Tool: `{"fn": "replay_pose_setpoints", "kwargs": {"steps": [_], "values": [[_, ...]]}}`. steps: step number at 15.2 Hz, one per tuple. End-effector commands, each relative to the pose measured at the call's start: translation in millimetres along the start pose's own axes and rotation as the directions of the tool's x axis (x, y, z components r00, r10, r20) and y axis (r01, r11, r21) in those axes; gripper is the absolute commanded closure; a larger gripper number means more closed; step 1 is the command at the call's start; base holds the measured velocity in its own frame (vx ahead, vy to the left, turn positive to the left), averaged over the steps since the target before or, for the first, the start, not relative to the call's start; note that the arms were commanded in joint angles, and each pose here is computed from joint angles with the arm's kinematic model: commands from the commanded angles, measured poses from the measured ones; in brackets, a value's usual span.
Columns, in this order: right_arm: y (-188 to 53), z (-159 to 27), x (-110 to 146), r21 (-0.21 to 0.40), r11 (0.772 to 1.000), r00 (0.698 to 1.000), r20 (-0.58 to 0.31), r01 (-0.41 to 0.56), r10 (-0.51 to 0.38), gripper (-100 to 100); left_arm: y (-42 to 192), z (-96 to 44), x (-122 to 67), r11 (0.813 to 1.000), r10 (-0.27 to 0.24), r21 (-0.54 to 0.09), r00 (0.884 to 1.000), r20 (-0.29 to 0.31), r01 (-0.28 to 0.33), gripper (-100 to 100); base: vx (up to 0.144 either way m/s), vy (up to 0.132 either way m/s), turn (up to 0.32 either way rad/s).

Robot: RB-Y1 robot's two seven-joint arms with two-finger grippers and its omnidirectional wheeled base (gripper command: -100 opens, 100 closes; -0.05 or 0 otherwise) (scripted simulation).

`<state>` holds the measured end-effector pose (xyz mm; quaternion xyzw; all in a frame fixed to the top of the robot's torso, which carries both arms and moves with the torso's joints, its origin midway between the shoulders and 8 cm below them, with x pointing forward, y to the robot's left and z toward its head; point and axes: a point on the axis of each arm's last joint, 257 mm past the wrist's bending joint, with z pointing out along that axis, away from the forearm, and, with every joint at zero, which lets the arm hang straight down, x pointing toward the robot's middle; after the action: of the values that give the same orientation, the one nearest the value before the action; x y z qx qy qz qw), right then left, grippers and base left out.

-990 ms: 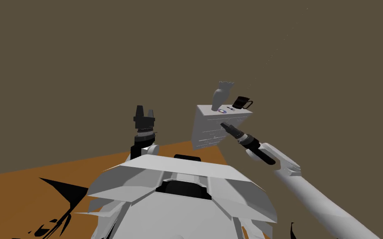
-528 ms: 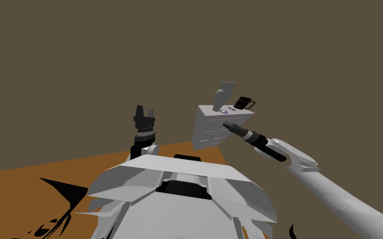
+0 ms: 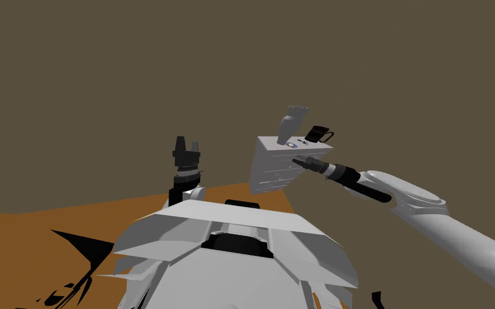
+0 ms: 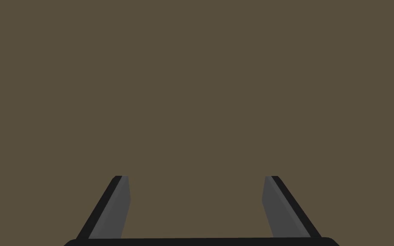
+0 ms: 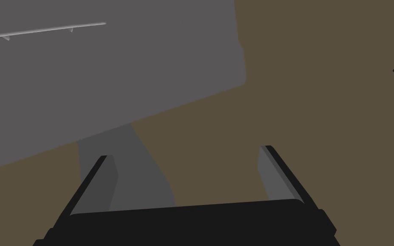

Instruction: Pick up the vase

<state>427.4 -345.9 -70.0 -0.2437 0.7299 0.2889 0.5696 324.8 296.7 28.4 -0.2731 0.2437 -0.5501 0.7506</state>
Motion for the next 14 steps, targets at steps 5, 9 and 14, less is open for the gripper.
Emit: {"fn": "replay_pose_setpoints", "kwargs": {"steps": [5,9,14], "values": [[-23.6,-19.7,-13.9,0.025,0.994,0.986,-0.125,0.110,-0.106,-100,0.0,0.0,0.0,1.000,0.000,0.000,1.000,0.000,0.000,0,0.008,0.013,0.039],[-39.2,-33.2,-26.9,0.040,0.983,0.965,-0.202,0.179,-0.168,-100,0.0,0.0,0.0,1.000,0.000,0.000,1.000,0.000,0.000,0,0.009,0.013,0.040],[-53.5,-47.8,-44.3,0.050,0.966,0.930,-0.286,0.254,-0.230,-100,0.0,0.0,0.0,1.000,0.000,0.000,1.000,0.000,0.000,0,0.012,0.013,0.033]]}}
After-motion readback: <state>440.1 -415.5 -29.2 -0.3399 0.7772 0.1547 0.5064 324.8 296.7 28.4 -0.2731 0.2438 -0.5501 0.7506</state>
